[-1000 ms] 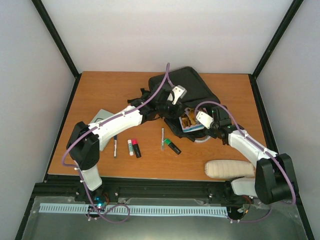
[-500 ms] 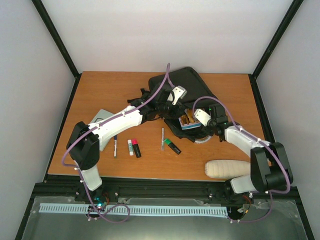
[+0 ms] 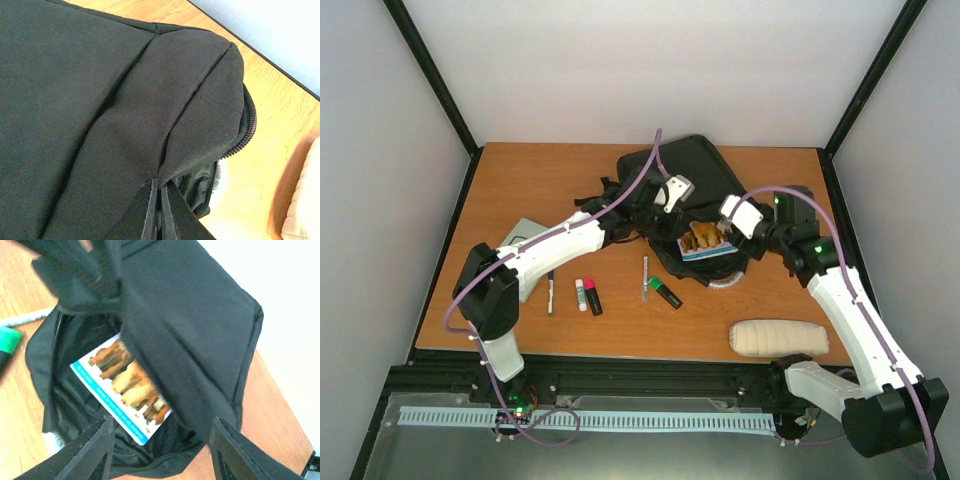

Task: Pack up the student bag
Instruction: Place the book in the student bag.

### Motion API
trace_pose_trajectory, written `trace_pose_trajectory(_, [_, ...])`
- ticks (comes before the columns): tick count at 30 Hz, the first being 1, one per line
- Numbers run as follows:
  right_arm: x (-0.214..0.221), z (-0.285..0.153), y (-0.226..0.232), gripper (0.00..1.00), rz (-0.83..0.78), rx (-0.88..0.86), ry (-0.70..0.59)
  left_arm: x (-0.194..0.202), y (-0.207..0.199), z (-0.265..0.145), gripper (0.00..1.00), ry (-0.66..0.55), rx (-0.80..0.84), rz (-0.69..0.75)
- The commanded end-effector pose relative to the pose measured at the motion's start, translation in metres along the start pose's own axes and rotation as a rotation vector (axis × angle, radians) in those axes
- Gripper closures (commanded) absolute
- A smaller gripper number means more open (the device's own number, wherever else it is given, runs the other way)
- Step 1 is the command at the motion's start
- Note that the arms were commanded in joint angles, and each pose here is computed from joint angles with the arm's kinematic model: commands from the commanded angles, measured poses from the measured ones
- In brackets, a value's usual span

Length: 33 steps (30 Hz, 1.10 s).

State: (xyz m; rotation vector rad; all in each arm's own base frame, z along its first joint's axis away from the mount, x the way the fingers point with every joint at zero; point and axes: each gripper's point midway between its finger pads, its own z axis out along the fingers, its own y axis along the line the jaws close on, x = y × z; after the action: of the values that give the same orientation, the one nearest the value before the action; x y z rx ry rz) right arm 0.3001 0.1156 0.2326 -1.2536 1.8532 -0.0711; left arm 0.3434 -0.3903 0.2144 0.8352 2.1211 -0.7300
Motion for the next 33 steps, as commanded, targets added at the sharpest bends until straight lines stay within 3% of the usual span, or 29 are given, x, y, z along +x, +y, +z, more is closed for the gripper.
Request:
trace_pose_trajectory(1, [0.0,0.003,-0.004,0.47,0.05,-0.083,0.029,-0.016,-0.016,-0.019,0.99,-0.049,0.066,0.042])
trace_pose_trajectory(4, [0.0,0.013,-0.004,0.48,0.058,-0.131,0.034,-0.01,-0.014,-0.019,0.99,-0.037,0.06,0.034])
trace_pose_trajectory(8, [0.005,0.014,0.036,0.55,0.0,-0.282,-0.012,-0.008,-0.008,-0.018,0.99,-0.035,0.025,0.023])
trace_pose_trajectory(10, [0.021,0.018,0.053,0.64,-0.078,-0.291,-0.003,-0.01,-0.006,-0.018,0.99,-0.04,0.012,0.019])
trace_pose_trajectory(15, [0.074,0.044,0.083,0.71,-0.277,-0.267,0.126,-0.022,-0.004,-0.021,0.99,-0.043,-0.009,0.003])
trace_pose_trajectory(23, [0.095,0.09,0.066,0.79,-0.324,-0.187,0.207,-0.052,-0.004,-0.04,0.99,-0.114,-0.046,0.017])
trace_pose_trajectory(33, [0.095,0.138,0.044,0.78,-0.385,-0.106,0.247,-0.066,-0.008,-0.049,0.99,-0.131,-0.043,0.029])
